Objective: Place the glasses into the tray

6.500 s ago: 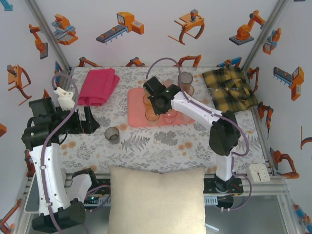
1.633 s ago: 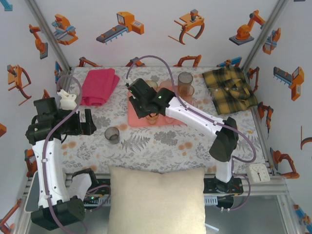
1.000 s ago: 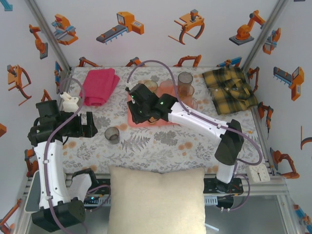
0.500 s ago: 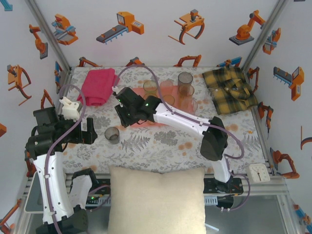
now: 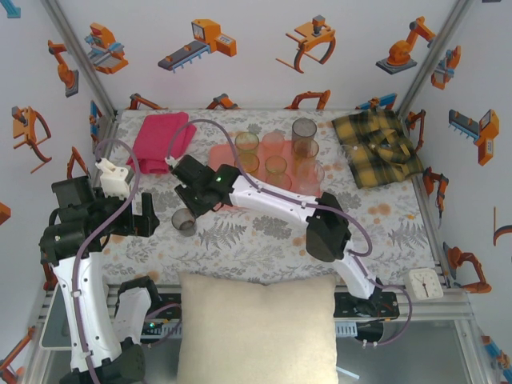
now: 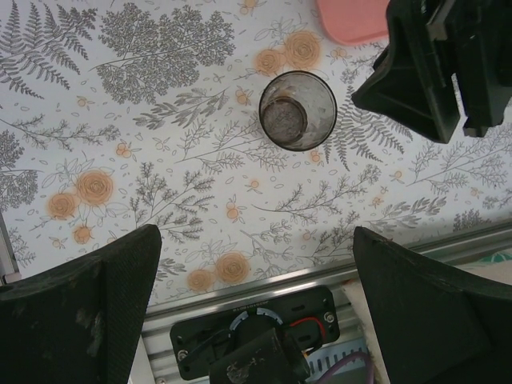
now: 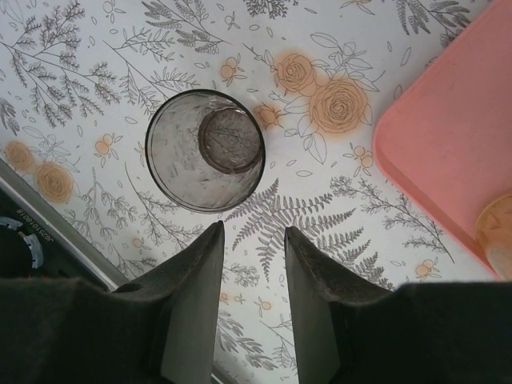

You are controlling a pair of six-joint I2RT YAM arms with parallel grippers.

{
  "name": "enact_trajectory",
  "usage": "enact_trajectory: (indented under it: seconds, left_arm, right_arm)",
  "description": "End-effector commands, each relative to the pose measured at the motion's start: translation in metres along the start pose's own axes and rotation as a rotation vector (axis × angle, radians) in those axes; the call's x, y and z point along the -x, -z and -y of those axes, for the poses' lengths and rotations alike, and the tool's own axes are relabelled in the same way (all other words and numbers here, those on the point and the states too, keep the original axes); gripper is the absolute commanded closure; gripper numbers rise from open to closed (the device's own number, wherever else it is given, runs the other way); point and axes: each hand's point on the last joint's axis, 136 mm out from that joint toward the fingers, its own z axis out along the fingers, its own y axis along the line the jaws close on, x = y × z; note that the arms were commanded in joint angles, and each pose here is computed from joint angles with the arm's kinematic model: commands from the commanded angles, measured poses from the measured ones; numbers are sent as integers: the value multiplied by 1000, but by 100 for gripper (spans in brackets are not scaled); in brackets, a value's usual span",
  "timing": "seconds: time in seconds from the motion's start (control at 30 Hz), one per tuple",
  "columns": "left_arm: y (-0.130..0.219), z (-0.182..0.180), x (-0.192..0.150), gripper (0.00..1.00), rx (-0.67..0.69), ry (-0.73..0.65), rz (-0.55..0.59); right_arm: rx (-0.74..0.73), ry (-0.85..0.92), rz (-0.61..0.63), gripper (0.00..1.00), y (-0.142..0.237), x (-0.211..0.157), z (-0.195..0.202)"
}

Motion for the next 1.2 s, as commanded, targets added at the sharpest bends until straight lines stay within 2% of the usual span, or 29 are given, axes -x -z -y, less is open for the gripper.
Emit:
enact_trajectory:
  seconds: [0.0, 0.17, 0.5, 1.17]
  left_arm:
    - [7, 7, 3, 3, -26, 9, 11]
    - [9, 9, 5, 3, -31, 10, 20]
    - [11, 11, 5, 3, -30, 9, 30]
    - [9, 11, 1, 3, -34, 6, 22]
  right_arm:
    - [-21, 32, 9, 63, 5, 7, -1]
    - [-62, 59, -5, 63, -4, 3, 3]
    - [-36, 54, 3, 63, -16, 11, -4]
    - [-33, 53, -46, 63, -44, -1, -5]
